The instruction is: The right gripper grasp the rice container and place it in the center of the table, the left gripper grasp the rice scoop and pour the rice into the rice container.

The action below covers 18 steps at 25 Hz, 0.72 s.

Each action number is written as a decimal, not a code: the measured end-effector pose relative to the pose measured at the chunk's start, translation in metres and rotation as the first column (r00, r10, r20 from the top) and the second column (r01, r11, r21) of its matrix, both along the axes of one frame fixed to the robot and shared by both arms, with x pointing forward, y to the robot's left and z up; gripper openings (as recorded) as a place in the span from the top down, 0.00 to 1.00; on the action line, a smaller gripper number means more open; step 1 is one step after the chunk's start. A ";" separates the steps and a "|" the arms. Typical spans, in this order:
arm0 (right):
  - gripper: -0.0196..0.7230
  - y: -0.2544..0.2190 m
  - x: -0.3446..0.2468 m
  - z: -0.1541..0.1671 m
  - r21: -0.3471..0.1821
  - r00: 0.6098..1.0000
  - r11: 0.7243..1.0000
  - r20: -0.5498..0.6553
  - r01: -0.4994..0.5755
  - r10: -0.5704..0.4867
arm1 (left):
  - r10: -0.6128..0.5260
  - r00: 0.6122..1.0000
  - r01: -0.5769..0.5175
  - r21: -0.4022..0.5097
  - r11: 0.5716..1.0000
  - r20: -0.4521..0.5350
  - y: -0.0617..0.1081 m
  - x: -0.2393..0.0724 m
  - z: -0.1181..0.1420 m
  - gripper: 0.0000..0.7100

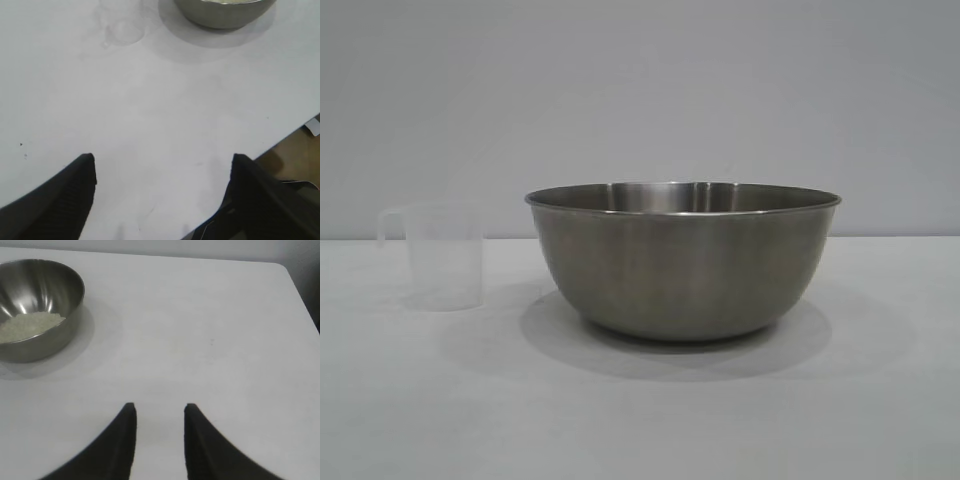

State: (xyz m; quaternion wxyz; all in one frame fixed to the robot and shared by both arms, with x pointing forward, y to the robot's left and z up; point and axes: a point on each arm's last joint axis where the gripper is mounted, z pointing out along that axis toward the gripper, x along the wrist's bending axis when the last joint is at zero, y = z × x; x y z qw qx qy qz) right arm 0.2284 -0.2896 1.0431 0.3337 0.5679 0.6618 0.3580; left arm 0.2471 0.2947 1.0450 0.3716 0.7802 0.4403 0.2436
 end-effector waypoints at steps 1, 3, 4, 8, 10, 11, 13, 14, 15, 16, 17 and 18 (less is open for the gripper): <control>0.66 0.000 0.000 0.000 0.000 1.000 1.000 0.000 0.000 0.000 | 0.000 1.000 0.000 0.000 1.000 0.000 0.000 0.000 0.000 0.31; 0.66 0.000 0.000 0.000 0.000 1.000 1.000 0.000 0.000 0.000 | 0.000 1.000 0.000 0.000 1.000 0.000 0.000 0.000 0.000 0.31; 0.66 0.000 0.000 0.000 0.000 1.000 1.000 0.000 0.000 0.000 | 0.000 1.000 0.000 0.000 1.000 0.000 0.000 0.000 0.000 0.31; 0.66 0.000 0.000 0.000 0.000 1.000 1.000 0.000 0.000 0.000 | 0.000 1.000 0.000 -0.001 1.000 0.002 0.000 0.000 0.000 0.31; 0.66 0.000 0.000 0.000 0.000 1.000 1.000 0.000 0.000 0.000 | 0.005 1.000 -0.005 -0.005 1.000 0.010 0.001 -0.002 0.000 0.31; 0.66 0.000 0.000 0.000 0.000 1.000 1.000 0.000 0.000 0.000 | 0.022 1.000 -0.022 -0.006 1.000 0.012 0.001 -0.002 0.000 0.31; 0.66 0.000 0.000 0.000 0.000 1.000 1.000 0.000 0.000 0.000 | 0.078 0.997 -0.077 -0.009 0.997 0.018 0.002 -0.002 0.000 0.31; 0.66 0.000 0.000 0.000 0.000 1.000 1.000 0.000 0.000 0.000 | 0.115 0.993 -0.115 -0.009 0.993 0.019 0.002 -0.002 0.000 0.31; 0.66 0.000 0.000 0.000 0.000 1.000 1.000 0.000 0.000 0.000 | 0.155 0.988 -0.155 -0.010 0.988 0.022 0.002 -0.003 0.000 0.31; 0.66 0.000 0.000 0.000 0.000 1.000 1.000 0.000 0.000 0.000 | 0.189 0.982 -0.188 -0.012 0.982 0.026 0.003 -0.003 0.000 0.31; 0.66 0.000 0.000 0.000 0.000 1.000 1.000 0.000 0.000 0.000 | 0.229 0.973 -0.228 -0.018 0.974 0.038 0.003 -0.005 0.000 0.31; 0.66 0.000 0.000 0.000 0.000 1.000 1.000 0.000 0.000 0.000 | 0.266 0.963 -0.266 -0.024 0.964 0.050 0.004 -0.007 0.000 0.31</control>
